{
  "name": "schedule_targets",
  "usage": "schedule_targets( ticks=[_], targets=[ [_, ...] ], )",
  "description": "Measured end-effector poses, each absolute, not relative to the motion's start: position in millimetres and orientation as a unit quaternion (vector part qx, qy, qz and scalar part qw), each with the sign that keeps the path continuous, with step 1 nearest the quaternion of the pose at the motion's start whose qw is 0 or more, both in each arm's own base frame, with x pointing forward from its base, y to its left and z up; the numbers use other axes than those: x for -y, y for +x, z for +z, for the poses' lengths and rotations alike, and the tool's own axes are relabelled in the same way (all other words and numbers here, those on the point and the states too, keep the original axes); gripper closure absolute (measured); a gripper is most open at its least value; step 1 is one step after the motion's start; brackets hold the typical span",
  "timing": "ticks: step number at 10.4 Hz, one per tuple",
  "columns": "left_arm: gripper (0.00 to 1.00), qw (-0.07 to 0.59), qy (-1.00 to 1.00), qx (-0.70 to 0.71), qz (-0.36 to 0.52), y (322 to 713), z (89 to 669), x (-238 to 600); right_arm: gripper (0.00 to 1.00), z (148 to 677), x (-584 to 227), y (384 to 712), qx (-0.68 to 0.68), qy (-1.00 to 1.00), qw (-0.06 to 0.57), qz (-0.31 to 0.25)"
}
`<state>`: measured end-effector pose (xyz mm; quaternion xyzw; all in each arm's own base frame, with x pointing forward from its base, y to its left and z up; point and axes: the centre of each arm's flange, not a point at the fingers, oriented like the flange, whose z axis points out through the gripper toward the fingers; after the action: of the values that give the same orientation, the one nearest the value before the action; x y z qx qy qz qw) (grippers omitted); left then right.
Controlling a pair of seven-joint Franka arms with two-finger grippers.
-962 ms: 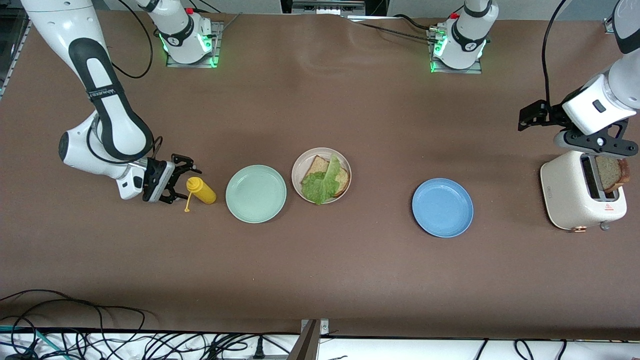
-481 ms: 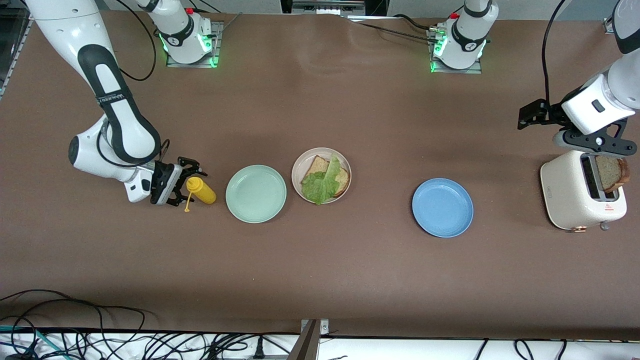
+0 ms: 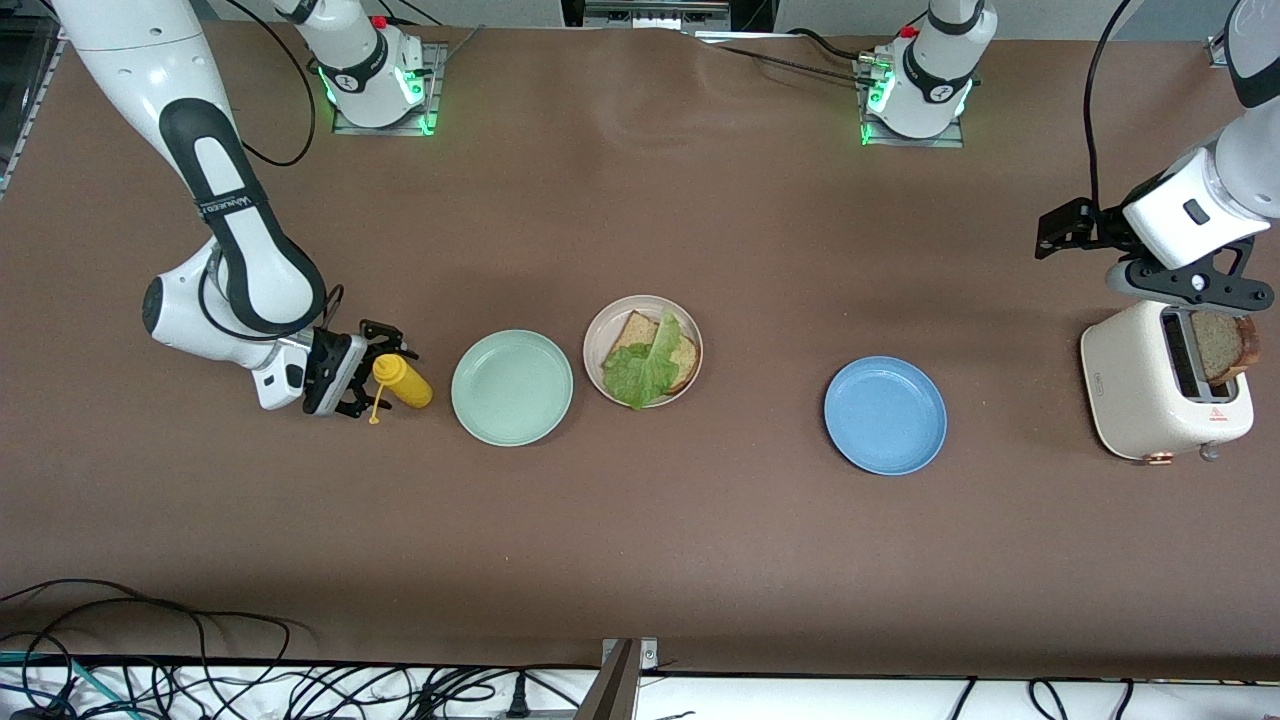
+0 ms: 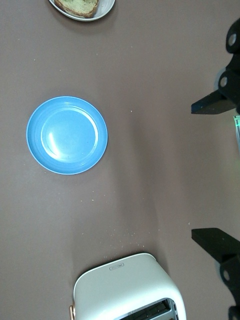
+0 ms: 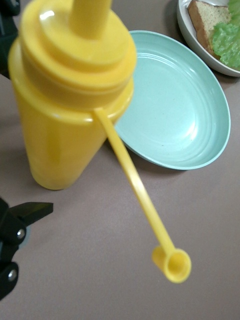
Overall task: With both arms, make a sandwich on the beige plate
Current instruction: 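Lift the mustard bottle with the right gripper over the mint plate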
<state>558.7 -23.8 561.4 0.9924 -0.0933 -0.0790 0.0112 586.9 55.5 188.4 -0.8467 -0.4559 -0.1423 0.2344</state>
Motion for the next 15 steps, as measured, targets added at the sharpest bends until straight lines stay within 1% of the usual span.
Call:
schedule_targets(
  ticks=[3, 5, 7, 8, 10, 11, 13, 15],
  targets=[
    [0.00, 0.011, 0.992, 0.093, -0.079, 558.7, 561.4, 23.8, 0.02, 187.0, -64.7, 586.3, 0.460, -0.844, 0.235, -0.143],
    [0.00, 0.011, 0.992, 0.093, -0.079, 558.7, 561.4, 23.8, 0.12, 185.9, -65.7, 585.9, 0.461, -0.844, 0.235, -0.142],
    [0.00, 0.011, 0.992, 0.093, -0.079, 558.7, 561.4, 23.8, 0.44, 185.2, -65.3, 586.1, 0.460, -0.845, 0.234, -0.142],
    [0.00, 0.011, 0.992, 0.093, -0.079, 558.7, 561.4, 23.8, 0.55, 185.7, -65.3, 586.5, 0.461, -0.844, 0.233, -0.143],
    [0.00, 0.011, 0.992, 0.093, -0.079, 558.7, 561.4, 23.8, 0.69, 190.2, -66.0, 590.9, 0.468, -0.841, 0.228, -0.146],
    [0.00, 0.011, 0.992, 0.093, -0.079, 558.7, 561.4, 23.8, 0.80, 194.9, -67.0, 595.4, 0.474, -0.839, 0.223, -0.148],
    [0.00, 0.011, 0.992, 0.093, -0.079, 558.7, 561.4, 23.8, 0.81, 210.3, -71.7, 606.0, 0.486, -0.841, 0.197, -0.130],
    [0.00, 0.011, 0.992, 0.093, -0.079, 558.7, 561.4, 23.9, 0.82, 241.2, -92.5, 616.3, 0.489, -0.853, 0.152, -0.099]
  ],
)
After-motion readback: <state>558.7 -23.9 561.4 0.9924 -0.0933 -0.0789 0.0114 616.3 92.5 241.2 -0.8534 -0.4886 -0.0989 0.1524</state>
